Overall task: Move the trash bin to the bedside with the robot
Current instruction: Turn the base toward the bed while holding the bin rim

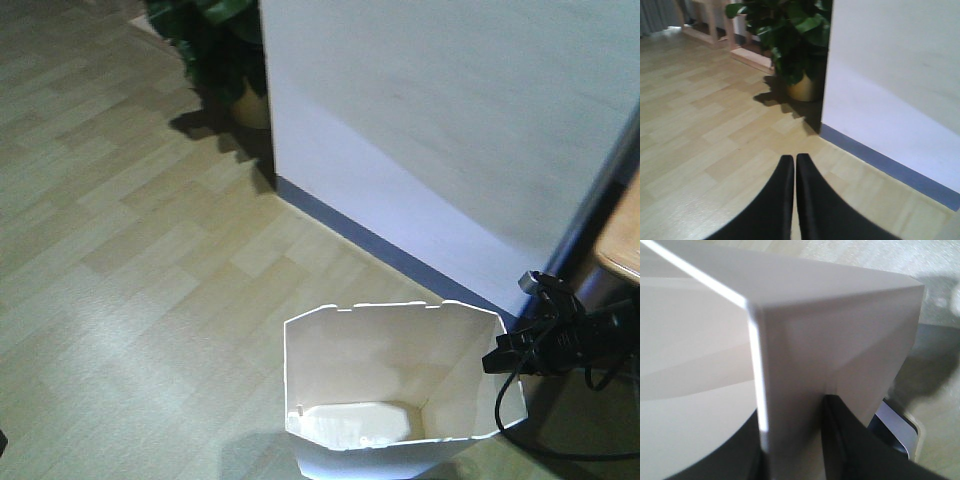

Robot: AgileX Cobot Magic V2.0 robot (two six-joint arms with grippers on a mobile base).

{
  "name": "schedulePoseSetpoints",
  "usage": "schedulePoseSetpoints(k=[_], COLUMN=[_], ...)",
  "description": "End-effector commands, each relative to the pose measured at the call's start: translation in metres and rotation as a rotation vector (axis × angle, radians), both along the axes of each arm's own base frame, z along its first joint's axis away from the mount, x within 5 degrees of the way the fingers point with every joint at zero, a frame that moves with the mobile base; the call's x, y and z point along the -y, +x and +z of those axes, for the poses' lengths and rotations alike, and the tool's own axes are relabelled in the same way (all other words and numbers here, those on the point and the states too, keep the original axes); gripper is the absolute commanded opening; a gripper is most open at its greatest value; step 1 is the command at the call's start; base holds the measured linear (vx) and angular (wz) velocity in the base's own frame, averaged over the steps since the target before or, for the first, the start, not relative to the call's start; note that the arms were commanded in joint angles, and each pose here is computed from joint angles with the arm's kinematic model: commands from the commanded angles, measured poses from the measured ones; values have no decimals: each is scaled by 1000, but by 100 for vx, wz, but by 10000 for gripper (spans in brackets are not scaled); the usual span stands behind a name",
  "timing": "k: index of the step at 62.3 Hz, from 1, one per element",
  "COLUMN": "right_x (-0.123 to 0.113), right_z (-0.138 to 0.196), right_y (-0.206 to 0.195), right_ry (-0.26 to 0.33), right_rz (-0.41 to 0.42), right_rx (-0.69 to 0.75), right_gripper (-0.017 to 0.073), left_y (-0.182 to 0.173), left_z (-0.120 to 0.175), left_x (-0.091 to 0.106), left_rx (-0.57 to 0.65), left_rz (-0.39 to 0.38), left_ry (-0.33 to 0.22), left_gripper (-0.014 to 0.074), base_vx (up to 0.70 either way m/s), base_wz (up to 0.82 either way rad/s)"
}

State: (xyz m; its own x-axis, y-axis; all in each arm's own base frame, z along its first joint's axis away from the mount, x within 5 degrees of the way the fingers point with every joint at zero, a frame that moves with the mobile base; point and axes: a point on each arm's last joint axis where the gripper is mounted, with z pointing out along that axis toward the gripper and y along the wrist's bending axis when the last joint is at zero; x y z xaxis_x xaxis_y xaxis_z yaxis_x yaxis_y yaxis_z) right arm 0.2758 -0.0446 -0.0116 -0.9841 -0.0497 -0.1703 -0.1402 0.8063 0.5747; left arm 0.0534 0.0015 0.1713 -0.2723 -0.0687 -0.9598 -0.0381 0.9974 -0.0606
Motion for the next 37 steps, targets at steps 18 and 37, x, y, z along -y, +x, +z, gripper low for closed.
schedulePoseSetpoints(k=[18,37], right_x=[-11,-11], right_z=[33,33], right_y=[8,8], right_ry=[209,209], right_rz=[2,2], right_rx=[66,66], right_gripper=[-5,-5], left_y=[2,2], left_z=[5,5], left_x=[0,0], left_rx=[62,62], left_rz=[-2,-2], left_ry=[-6,-6], left_gripper=[-6,-6], base_vx=[14,18], base_wz=[55,73])
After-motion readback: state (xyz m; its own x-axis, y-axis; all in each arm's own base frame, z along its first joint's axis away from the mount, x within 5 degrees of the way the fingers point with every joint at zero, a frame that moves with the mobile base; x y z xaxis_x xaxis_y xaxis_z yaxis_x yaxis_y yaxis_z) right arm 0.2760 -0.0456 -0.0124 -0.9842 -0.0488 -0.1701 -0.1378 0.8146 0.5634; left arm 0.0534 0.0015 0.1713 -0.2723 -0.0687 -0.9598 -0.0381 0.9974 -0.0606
